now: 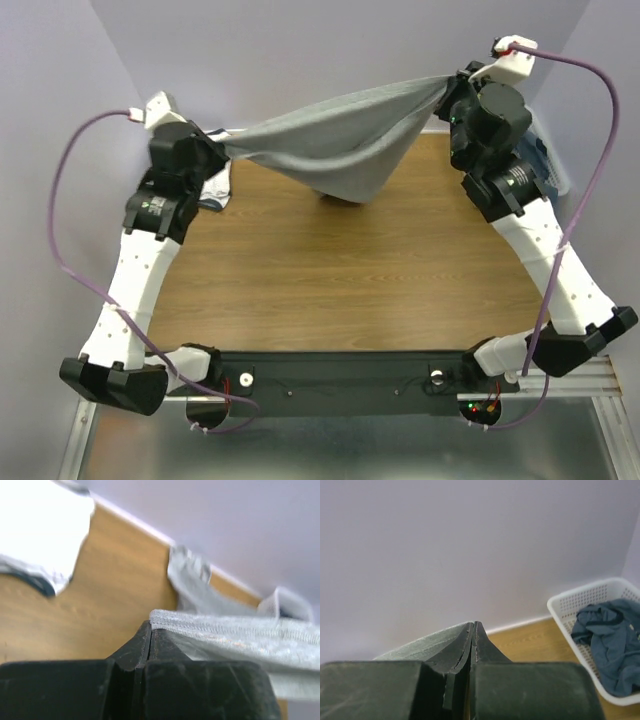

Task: Fold and stack the tank tops
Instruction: Flatten the tank top out

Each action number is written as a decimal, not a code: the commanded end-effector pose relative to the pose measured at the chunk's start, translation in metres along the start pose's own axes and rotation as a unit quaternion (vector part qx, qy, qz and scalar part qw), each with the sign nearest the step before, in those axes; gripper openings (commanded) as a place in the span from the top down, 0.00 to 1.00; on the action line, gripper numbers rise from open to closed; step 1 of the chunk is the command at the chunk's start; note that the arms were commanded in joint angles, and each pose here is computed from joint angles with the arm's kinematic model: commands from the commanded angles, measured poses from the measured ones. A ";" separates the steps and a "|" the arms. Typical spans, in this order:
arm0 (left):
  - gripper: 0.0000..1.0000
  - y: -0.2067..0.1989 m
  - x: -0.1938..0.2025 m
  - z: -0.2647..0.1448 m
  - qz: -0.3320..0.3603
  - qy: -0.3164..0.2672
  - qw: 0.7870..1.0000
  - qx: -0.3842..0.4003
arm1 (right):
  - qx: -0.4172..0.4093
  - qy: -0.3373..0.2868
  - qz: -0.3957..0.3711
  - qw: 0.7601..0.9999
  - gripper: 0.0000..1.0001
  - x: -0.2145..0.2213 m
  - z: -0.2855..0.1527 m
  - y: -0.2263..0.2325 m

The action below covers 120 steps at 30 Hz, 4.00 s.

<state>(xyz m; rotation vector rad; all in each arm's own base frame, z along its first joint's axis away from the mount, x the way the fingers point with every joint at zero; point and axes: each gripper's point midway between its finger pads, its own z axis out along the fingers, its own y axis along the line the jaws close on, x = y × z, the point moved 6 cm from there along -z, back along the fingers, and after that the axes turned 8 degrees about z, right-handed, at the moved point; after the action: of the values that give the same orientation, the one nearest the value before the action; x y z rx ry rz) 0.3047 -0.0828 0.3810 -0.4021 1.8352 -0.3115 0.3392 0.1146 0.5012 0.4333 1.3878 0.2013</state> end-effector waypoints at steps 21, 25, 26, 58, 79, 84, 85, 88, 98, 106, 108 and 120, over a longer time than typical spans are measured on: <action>1.00 -0.071 -0.242 -0.102 -0.081 -0.328 0.920 0.198 | -0.022 -0.232 0.055 0.971 0.99 -0.197 -0.051 0.003; 1.00 -0.075 -0.242 -0.101 -0.078 -0.328 0.917 0.213 | -0.016 -0.237 0.052 0.970 0.99 -0.197 -0.048 0.004; 1.00 -0.074 -0.243 -0.101 -0.078 -0.331 0.916 0.212 | -0.013 -0.237 0.050 0.970 0.99 -0.196 -0.047 0.003; 1.00 -0.141 -0.285 -0.004 -0.024 -0.447 0.772 0.451 | -0.211 -0.301 0.221 0.903 0.99 -0.170 0.142 -0.007; 1.00 0.008 0.083 0.019 -0.137 -0.016 0.972 0.192 | -0.073 0.150 0.244 0.955 0.99 0.108 0.031 -0.141; 1.00 0.066 0.235 -0.003 -0.143 0.159 0.971 0.111 | -0.004 0.284 0.250 0.925 0.99 0.221 -0.039 -0.191; 1.00 0.071 0.249 -0.007 -0.148 0.178 0.968 0.101 | 0.024 0.316 0.253 0.914 0.99 0.248 -0.056 -0.205; 1.00 0.085 0.284 -0.018 -0.129 0.224 0.963 0.077 | 0.054 0.355 0.257 0.897 0.99 0.280 -0.081 -0.220; 0.83 0.080 0.293 -0.024 -0.027 0.273 0.958 0.088 | 0.090 0.378 0.231 0.892 0.99 0.298 -0.097 -0.236; 0.74 0.074 0.273 -0.025 0.010 0.262 0.961 0.084 | 0.053 0.364 0.226 0.902 0.99 0.279 -0.088 -0.224; 0.73 0.073 0.272 -0.025 0.007 0.262 0.961 0.087 | 0.044 0.354 0.224 0.907 0.99 0.271 -0.087 -0.220; 0.70 0.032 0.260 -0.029 0.091 0.254 0.952 0.141 | -0.007 0.309 0.219 0.925 0.99 0.226 -0.058 -0.195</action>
<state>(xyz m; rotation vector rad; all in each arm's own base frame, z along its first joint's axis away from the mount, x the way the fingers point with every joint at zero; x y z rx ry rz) 0.1938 -0.1445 0.1283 -0.0873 2.3317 -0.6079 0.2873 0.0367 0.1843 0.7748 1.9466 0.7472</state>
